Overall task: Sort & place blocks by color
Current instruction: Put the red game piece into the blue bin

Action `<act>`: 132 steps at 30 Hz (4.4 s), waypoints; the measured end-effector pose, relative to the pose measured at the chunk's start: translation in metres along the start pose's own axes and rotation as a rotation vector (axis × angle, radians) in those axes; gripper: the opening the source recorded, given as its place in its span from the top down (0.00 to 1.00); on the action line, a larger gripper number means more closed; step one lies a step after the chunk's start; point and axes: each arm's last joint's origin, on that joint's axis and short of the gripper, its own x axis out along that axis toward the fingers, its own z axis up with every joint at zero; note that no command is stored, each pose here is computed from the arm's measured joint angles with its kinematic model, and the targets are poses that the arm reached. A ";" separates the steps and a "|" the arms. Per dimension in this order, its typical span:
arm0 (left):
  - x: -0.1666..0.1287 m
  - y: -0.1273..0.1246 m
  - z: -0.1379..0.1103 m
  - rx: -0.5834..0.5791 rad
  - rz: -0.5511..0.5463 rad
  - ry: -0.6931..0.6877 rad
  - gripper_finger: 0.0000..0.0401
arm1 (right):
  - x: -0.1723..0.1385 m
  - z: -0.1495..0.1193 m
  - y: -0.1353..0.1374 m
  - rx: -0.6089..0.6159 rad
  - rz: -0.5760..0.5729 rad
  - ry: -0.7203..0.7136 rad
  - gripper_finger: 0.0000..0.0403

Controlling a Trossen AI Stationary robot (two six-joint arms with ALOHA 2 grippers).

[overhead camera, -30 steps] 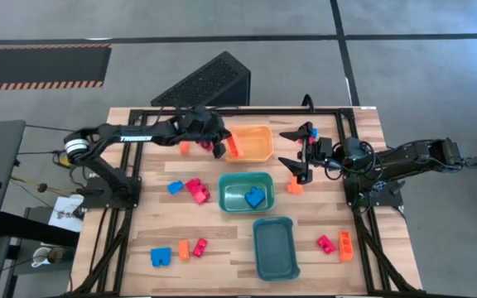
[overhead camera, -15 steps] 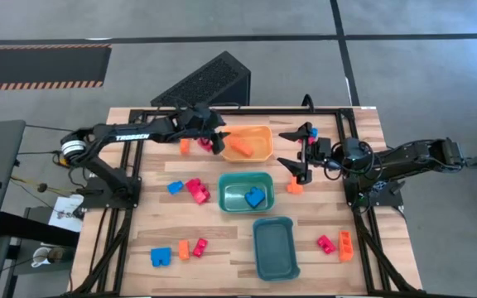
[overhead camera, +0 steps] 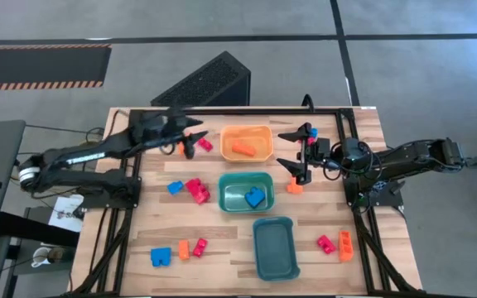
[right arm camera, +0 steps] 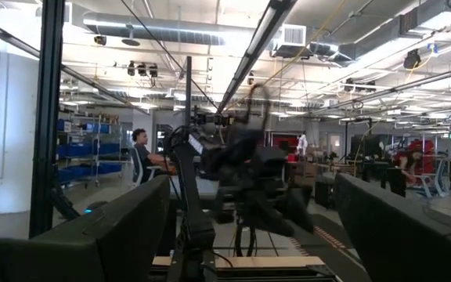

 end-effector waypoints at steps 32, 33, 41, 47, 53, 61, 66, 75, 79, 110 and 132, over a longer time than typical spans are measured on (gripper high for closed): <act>-0.036 -0.003 -0.040 0.064 -0.002 -0.251 0.55 | 0.006 0.003 -0.064 0.144 -0.833 0.847 0.06; -0.036 -0.003 -0.040 0.065 -0.010 -0.250 0.55 | 0.002 0.000 -0.069 0.170 -0.871 0.870 0.06; -0.036 -0.005 -0.040 0.073 -0.076 -0.252 0.55 | -0.020 -0.028 -0.103 0.304 -1.110 0.986 0.06; -0.036 -0.005 -0.040 0.066 -0.086 -0.248 0.55 | -0.027 -0.063 -0.121 0.397 -1.166 1.123 0.06; -0.036 -0.006 -0.041 0.064 -0.101 -0.244 0.55 | -0.035 -0.088 -0.126 0.415 -1.228 1.259 0.06; -0.036 -0.006 -0.042 0.069 -0.101 -0.232 0.55 | -0.043 -0.105 -0.127 0.416 -1.283 1.375 0.06; -0.036 -0.006 -0.042 0.070 -0.100 -0.231 0.55 | -0.049 -0.113 -0.135 0.425 -1.317 1.411 0.06; -0.036 -0.006 -0.042 0.073 -0.100 -0.231 0.55 | -0.053 -0.124 -0.137 0.519 -1.247 1.470 0.06; -0.036 -0.006 -0.042 0.073 -0.100 -0.231 0.55 | -0.045 -0.124 -0.130 0.570 -1.160 1.460 0.06; -0.036 -0.006 -0.042 0.055 -0.109 -0.232 0.55 | -0.044 -0.146 -0.134 0.516 -1.201 1.455 0.52; -0.036 -0.007 -0.042 0.035 -0.136 -0.224 0.55 | -0.003 -0.023 0.027 0.521 -0.272 1.177 0.71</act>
